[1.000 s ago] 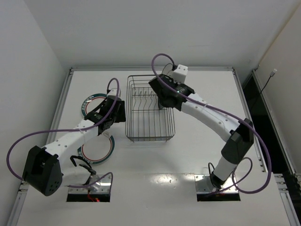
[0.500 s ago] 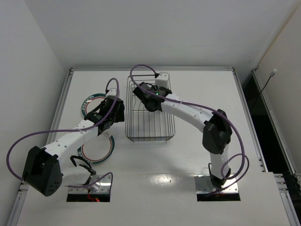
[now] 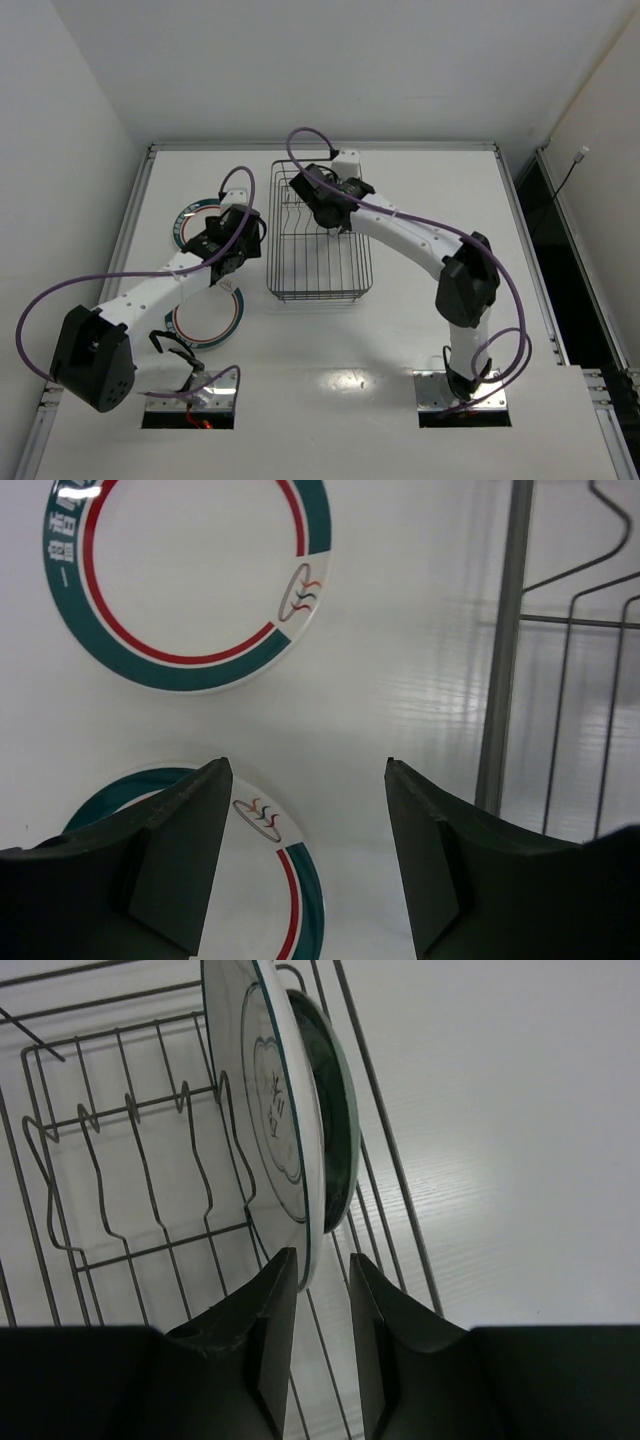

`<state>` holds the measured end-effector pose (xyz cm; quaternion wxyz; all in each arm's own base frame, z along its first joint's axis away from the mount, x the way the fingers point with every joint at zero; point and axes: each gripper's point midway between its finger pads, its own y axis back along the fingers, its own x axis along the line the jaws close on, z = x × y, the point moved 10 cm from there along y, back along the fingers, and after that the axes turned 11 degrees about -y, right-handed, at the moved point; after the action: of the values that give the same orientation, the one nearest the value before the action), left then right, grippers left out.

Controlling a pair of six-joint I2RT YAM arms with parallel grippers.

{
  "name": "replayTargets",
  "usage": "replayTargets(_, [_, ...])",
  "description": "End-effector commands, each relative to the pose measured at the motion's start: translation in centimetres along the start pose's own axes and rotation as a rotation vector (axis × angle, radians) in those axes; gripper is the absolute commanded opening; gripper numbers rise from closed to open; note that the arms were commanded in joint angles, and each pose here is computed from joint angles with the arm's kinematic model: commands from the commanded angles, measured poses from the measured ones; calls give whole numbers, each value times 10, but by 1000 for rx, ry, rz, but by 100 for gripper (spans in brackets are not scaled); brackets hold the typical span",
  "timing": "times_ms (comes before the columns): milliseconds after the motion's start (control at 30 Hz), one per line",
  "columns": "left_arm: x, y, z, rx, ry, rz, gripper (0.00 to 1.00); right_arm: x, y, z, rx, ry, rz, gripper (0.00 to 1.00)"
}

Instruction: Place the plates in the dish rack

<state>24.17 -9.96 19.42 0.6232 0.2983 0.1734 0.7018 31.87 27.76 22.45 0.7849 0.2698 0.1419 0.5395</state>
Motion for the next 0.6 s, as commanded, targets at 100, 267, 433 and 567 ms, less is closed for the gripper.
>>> replayTargets(100, [16,-19,8,40,48,133,60,-42,59,68,-162,-193,130,23])
replayTargets(267, [9,-47,38,50,4,125,60,-93,61,62,-232,-304,227,24])
replayTargets(433, [-5,-87,34,169,-94,195,59,-119,45,61,-248,-367,230,25])
replayTargets(567, [-16,-103,30,185,-127,176,57,-122,40,61,-222,-351,217,24])
